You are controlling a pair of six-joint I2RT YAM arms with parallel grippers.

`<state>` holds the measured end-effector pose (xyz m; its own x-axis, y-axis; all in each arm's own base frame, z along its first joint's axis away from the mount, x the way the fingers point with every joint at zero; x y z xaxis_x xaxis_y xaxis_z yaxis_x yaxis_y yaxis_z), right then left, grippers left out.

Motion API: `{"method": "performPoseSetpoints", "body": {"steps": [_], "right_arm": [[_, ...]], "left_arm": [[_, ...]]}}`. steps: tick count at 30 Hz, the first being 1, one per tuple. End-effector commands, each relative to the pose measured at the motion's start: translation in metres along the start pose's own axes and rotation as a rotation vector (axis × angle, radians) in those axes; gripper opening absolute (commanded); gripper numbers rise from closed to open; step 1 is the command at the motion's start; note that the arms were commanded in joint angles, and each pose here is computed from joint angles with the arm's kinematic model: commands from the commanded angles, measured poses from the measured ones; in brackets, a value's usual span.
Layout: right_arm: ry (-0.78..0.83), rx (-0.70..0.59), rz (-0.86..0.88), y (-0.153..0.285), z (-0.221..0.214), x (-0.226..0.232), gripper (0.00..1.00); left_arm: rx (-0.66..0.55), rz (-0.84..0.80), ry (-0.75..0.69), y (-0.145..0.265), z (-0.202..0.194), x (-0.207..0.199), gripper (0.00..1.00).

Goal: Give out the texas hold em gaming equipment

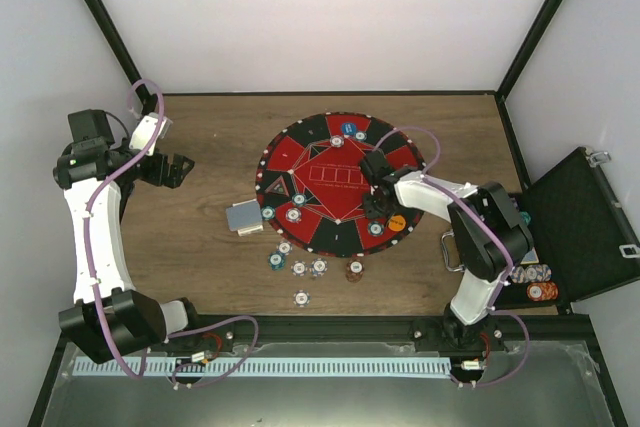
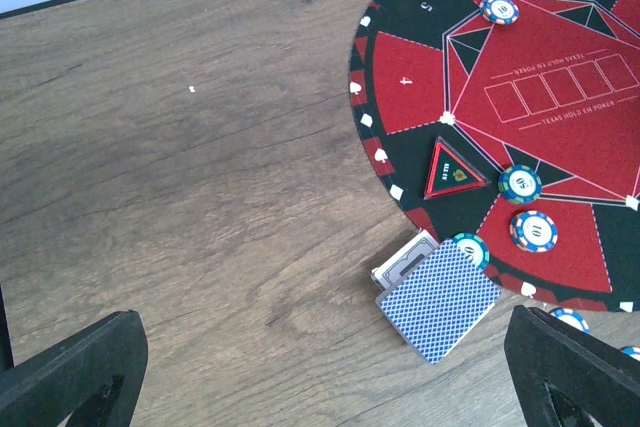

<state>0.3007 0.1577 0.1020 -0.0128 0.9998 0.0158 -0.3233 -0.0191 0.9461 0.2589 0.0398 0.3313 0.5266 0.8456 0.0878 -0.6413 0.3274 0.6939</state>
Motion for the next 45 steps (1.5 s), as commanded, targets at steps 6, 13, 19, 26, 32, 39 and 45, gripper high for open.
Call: {"method": "performPoseSetpoints", "body": {"steps": [6,13,19,26,32,39,45], "right_arm": [[-0.051,-0.033,-0.037,-0.005,0.005,-0.011,0.19],[-0.051,-0.033,-0.053,0.002,0.011,-0.012,0.52],[-0.066,-0.119,-0.032,0.047,0.03,-0.008,0.74],[0.034,-0.147,0.053,0.104,-0.002,0.035,0.79],[0.121,-0.066,0.102,0.119,-0.063,0.061,0.88],[0.134,0.02,0.134,0.118,-0.102,0.058,0.89],[0.154,0.075,0.137,0.111,-0.126,0.062,0.87]], "left_arm": [[-0.015,-0.015,-0.021,0.0,0.001,0.0,1.0],[-0.01,-0.009,-0.028,0.0,-0.001,0.0,1.0],[-0.02,-0.014,-0.023,0.001,0.001,-0.001,1.0],[-0.027,-0.013,-0.019,0.002,0.003,0.0,1.0],[-0.037,-0.021,-0.01,0.0,0.003,0.0,1.0],[-0.038,-0.021,-0.007,0.0,0.003,0.0,1.0],[-0.038,-0.018,-0.007,-0.001,0.003,0.001,1.0]]}}
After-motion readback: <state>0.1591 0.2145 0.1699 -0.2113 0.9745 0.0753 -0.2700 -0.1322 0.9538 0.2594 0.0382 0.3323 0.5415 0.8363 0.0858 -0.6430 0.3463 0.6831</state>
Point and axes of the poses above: each gripper's point midway between its finger pads, its own y axis back along the fingers, its own x axis along the line the jaws close on, z = x × y, the point moved 8 cm from there along y, back along the fingers, and after that the axes turned 11 degrees about -y, right-handed, at the moved point
